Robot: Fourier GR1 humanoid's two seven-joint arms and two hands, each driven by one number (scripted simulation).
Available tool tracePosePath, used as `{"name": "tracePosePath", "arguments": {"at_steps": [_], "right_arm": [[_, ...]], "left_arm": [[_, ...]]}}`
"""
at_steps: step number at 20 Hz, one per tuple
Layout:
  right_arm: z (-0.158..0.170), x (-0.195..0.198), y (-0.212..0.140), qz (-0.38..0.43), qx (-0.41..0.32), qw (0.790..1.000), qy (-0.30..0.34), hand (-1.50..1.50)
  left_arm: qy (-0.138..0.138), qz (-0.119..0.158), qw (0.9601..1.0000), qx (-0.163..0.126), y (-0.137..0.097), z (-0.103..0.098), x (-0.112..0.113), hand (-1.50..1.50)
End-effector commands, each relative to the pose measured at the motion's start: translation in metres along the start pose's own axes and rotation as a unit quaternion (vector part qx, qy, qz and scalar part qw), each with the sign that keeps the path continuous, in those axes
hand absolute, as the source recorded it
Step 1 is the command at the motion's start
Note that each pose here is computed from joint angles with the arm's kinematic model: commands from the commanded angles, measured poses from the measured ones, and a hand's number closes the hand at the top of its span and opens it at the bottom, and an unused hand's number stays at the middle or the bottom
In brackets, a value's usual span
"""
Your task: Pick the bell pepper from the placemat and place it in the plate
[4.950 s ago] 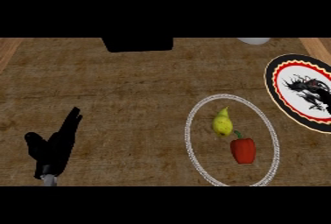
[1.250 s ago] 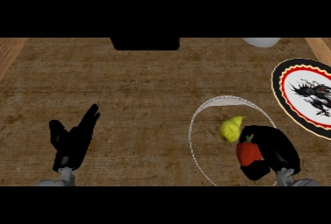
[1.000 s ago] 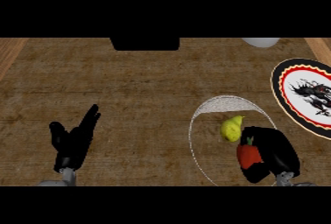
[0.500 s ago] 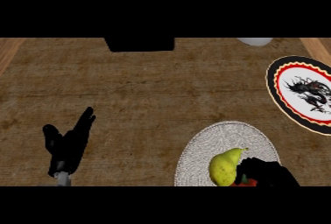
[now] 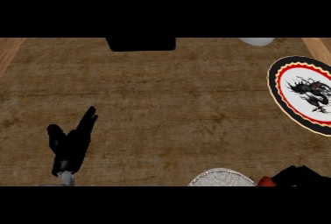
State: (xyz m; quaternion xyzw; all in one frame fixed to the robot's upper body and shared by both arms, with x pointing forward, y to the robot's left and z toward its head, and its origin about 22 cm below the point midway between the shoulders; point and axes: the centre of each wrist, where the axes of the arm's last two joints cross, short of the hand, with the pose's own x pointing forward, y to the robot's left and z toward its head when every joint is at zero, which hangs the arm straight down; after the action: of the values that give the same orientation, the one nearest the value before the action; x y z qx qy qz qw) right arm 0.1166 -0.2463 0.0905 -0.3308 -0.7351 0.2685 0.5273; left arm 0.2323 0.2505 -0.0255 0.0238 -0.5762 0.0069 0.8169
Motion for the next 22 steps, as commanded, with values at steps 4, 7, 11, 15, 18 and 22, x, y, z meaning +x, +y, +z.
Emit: {"name": "tracePosePath", "arguments": {"at_steps": [4, 7, 11, 15, 18, 22], "right_arm": [[-0.02, -0.046, -0.029, -0.079, -0.096, 0.99, 0.066, 1.5], [-0.029, -0.066, -0.047, -0.129, -0.124, 0.982, 0.058, 1.5], [-0.061, -0.125, -0.053, -0.088, -0.164, 0.98, 0.073, 1.5], [-0.094, -0.156, -0.063, -0.06, -0.226, 0.968, 0.095, 1.5], [-0.115, -0.181, -0.078, -0.056, -0.224, 0.97, 0.08, 1.5], [-0.131, -0.224, -0.078, -0.054, -0.231, 0.966, 0.105, 1.5]], "left_arm": [[0.015, 0.002, 0.9996, -0.024, -0.013, -0.004, -0.012, 0.0], [0.023, -0.003, 0.9995, -0.022, -0.008, 0.003, -0.01, 0.0], [0.019, 0.005, 0.9996, -0.021, -0.009, -0.007, -0.018, 0.0], [0.013, -0.001, 0.9995, -0.03, -0.021, -0.011, -0.009, 0.0], [0.025, 0.014, 0.9992, -0.029, -0.004, -0.011, 0.0, 0.0], [0.007, -0.009, 0.9988, -0.048, -0.024, -0.003, 0.02, 0.0]]}}
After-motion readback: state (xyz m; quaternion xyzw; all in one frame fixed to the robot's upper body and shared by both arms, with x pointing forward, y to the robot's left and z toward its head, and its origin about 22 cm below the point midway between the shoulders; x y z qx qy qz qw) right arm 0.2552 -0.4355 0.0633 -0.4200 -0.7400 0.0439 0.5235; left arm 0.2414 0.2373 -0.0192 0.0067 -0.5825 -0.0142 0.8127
